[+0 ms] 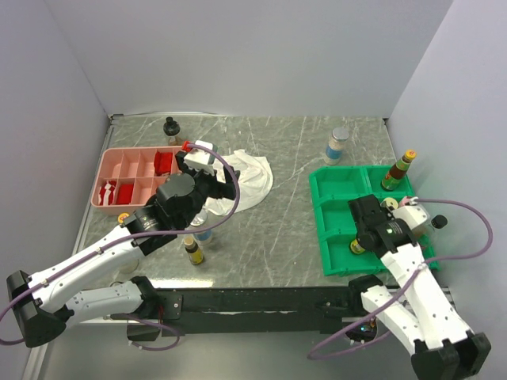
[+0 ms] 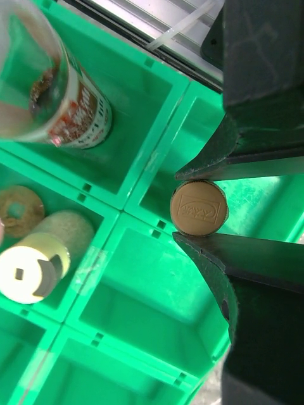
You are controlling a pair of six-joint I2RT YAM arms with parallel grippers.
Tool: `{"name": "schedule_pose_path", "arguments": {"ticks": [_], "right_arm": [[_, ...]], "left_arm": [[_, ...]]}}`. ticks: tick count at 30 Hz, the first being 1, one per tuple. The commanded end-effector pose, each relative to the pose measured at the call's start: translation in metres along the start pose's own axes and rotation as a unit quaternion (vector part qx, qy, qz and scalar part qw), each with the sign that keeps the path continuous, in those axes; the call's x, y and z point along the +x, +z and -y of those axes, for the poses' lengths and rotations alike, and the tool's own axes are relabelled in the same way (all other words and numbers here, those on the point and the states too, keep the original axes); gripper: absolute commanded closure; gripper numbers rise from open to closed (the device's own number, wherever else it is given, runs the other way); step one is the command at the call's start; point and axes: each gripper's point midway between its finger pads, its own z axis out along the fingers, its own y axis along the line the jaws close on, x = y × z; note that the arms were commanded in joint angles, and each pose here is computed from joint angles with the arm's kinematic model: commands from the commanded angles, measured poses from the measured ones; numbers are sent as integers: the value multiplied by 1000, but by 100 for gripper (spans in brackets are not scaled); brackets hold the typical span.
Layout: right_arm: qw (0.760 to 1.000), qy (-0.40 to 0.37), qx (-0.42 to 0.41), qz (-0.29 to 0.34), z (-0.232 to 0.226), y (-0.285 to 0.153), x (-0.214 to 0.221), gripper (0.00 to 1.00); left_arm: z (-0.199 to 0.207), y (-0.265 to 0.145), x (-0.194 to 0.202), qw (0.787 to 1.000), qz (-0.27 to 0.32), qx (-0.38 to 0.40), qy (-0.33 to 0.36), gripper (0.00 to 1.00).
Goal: Organize the condiment bottles
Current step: Place the bottle in the storage box.
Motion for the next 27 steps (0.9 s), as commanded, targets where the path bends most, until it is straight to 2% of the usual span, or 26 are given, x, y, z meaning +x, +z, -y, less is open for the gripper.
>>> {"name": "schedule_pose_path", "arguments": {"ticks": [1, 12, 13, 21, 24, 27], "right_arm": [[998, 37, -14, 38, -19, -1, -12, 87], [999, 12, -25, 39, -27, -5, 1, 73], [999, 13, -27, 39, -28, -6, 2, 68], [998, -8, -49, 34, -36, -13, 8, 46], [998, -22, -45, 35, -32, -13, 11, 32], [998, -18, -40, 39, -29, -15, 8, 29]], "left_arm": [[-1, -4, -18, 999, 32, -2, -7, 3], [-1, -6, -21, 999, 35, 2, -9, 3], [0, -6, -21, 999, 36, 3, -10, 3], [-2, -10, -25, 999, 42, -1, -11, 3], [-1, -12, -26, 999, 44, 2, -11, 3], [0, -12, -26, 999, 46, 0, -9, 3]]}}
